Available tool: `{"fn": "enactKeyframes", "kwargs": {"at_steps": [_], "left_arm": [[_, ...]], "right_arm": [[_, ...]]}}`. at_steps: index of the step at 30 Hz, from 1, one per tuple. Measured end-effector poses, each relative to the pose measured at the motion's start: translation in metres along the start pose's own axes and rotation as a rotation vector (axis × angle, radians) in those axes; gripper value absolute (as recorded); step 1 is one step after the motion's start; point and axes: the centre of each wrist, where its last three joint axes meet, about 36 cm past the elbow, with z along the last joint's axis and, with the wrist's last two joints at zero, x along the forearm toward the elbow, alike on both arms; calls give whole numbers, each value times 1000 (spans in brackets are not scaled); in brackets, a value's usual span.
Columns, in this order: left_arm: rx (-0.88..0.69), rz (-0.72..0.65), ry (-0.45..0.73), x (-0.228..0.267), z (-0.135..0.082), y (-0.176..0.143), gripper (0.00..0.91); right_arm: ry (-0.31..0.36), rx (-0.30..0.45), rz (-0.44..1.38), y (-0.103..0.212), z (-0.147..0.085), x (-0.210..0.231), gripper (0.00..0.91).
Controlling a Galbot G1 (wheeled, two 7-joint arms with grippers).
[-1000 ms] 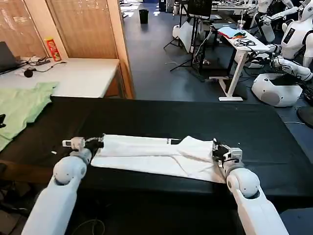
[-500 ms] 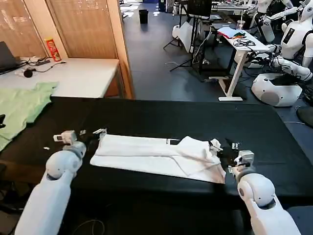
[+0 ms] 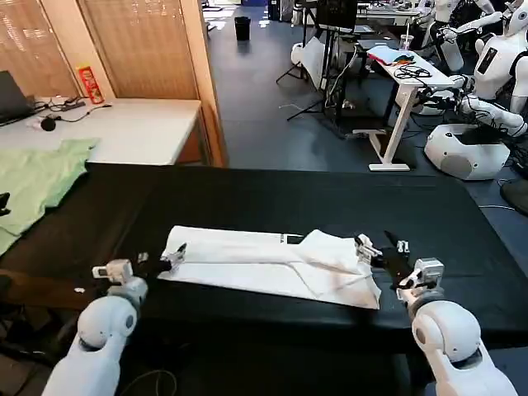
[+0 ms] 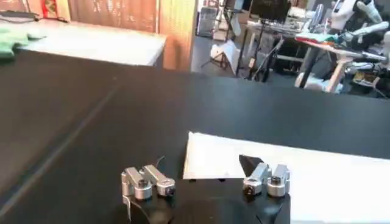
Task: Fold and organize the clothes.
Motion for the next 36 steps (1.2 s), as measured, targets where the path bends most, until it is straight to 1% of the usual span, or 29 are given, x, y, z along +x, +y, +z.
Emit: {"fn": "enactKeyframes", "kwargs": {"at_steps": [1,2,4,5,10,11,12,13,16,19,22,24,27,30,32,34,36], "left_arm": [[-8,-2,2,0,2,-1,605],[-10,-3,5,0,4,-2,517],[-13,-5,9,1,7,-4,273],[-13,-5,11,2,8,-5,195],[0,2,21,2,12,-8,146],[5,8,25,2,11,-8,117],[12,17,31,1,11,-8,49],[21,25,34,0,10,-8,10],[26,31,36,-3,7,-5,0],[-32,9,12,-6,8,0,0],[-121,-37,-11,-5,6,13,0],[-206,-84,-39,-3,3,26,0],[-350,-168,-83,2,-5,54,0],[-504,-248,-113,10,-17,88,0],[-595,-284,-132,18,-30,107,0],[-641,-306,-135,24,-38,116,0],[-653,-300,-119,29,-40,113,0]], "right_arm": [[-2,0,1,0,-1,1,878],[-4,0,3,-1,-1,1,878],[-6,-2,6,-1,-1,2,878],[-7,-3,6,-1,-2,2,878],[-14,-5,5,1,-2,2,878],[-15,-4,5,1,-3,2,878],[-17,-5,3,2,-3,2,878],[-20,-6,2,3,-4,2,878],[-25,-7,0,4,-5,3,878],[-30,-8,3,4,-6,5,878],[-32,-8,8,3,-7,7,878],[-31,-9,13,2,-6,9,878],[-26,-15,17,2,-4,11,878],[-21,-17,19,4,-1,12,878],[-20,-15,20,5,1,12,878],[-19,-15,19,8,3,12,878],[-17,-12,22,10,5,12,878]]}}
